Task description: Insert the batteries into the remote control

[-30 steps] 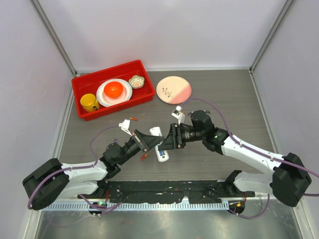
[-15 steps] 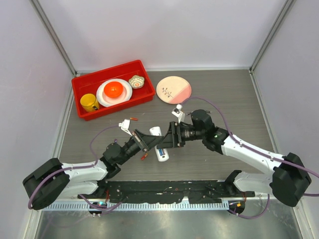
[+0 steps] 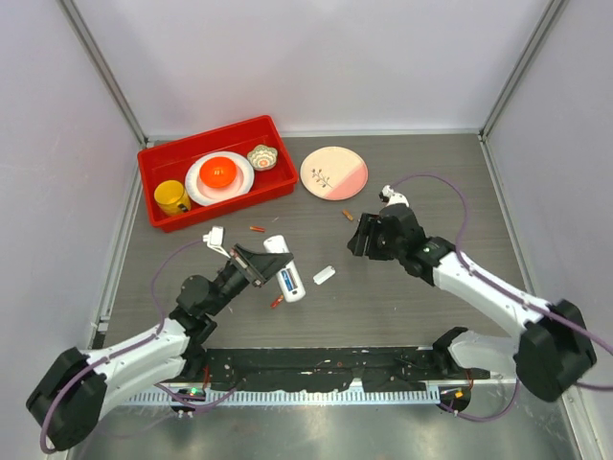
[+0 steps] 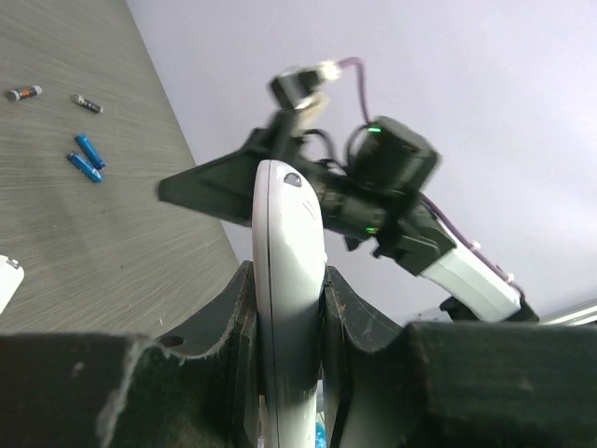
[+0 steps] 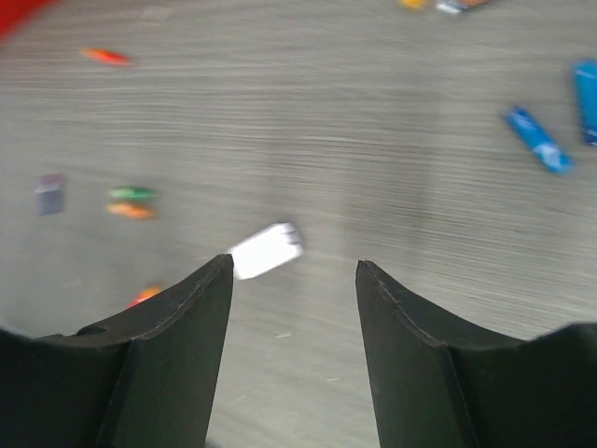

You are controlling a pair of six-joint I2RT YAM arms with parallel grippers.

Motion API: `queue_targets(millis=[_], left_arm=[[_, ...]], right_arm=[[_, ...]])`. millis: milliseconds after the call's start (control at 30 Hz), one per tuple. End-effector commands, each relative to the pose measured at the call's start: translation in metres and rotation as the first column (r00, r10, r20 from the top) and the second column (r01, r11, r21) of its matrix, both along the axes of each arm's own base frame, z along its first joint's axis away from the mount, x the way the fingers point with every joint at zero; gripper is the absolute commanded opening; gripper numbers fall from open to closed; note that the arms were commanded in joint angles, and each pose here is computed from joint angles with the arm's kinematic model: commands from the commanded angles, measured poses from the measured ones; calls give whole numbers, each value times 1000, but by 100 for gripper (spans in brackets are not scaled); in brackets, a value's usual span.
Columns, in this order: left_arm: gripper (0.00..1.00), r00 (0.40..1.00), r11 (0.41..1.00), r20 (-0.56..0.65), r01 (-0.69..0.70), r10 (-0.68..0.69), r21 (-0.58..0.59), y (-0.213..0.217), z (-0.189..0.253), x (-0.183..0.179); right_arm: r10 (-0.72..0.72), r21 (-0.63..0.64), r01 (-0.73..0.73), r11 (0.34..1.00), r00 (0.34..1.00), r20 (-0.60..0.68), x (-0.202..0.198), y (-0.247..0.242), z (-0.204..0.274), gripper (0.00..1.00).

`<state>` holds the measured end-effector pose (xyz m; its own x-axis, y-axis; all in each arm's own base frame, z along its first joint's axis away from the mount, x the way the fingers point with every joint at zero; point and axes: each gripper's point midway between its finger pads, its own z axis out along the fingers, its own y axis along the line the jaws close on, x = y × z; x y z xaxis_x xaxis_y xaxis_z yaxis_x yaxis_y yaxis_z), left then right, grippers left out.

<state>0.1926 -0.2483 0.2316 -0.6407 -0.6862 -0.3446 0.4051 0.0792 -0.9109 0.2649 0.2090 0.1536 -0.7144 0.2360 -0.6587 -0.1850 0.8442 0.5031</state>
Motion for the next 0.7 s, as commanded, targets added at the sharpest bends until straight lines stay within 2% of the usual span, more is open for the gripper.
queue_targets(millis=[0, 33, 167, 200, 267, 300, 333, 433, 667], left_arm=[[0, 999, 999, -39, 35, -33, 37, 12, -9, -9], [0, 999, 999, -45, 24, -22, 42, 16, -11, -7], [0, 999, 999, -42, 33, -31, 39, 26, -13, -14], [0, 998, 998, -40, 42, -40, 41, 26, -13, -15], [0, 997, 997, -35, 66, -64, 42, 24, -12, -19], [0, 997, 996, -38, 72, -70, 44, 23, -12, -19], [0, 997, 996, -36, 74, -72, 44, 23, -11, -19], [0, 996, 996, -35, 79, -78, 38, 23, -11, -19], [0, 996, 995, -10, 93, -93, 38, 22, -6, -23]], right_arm=[[-203, -306, 212, 928, 977, 63, 32, -53, -40, 60], [-227, -301, 253, 919, 967, 119, 45, -55, -33, 60], [-144, -351, 202, 915, 972, 183, 77, -37, -27, 60], [-119, -401, 172, 900, 981, 153, 84, -34, -43, 60], [-63, -444, 136, 886, 983, 174, 105, -23, -34, 60], [-42, -476, 103, 874, 990, 136, 112, -20, -50, 59], [-23, -469, 93, 878, 988, 153, 124, -13, -41, 58], [27, -456, 33, 889, 992, 125, 142, 6, -55, 57], [29, -485, -1, 874, 998, 50, 168, 3, -88, 53]])
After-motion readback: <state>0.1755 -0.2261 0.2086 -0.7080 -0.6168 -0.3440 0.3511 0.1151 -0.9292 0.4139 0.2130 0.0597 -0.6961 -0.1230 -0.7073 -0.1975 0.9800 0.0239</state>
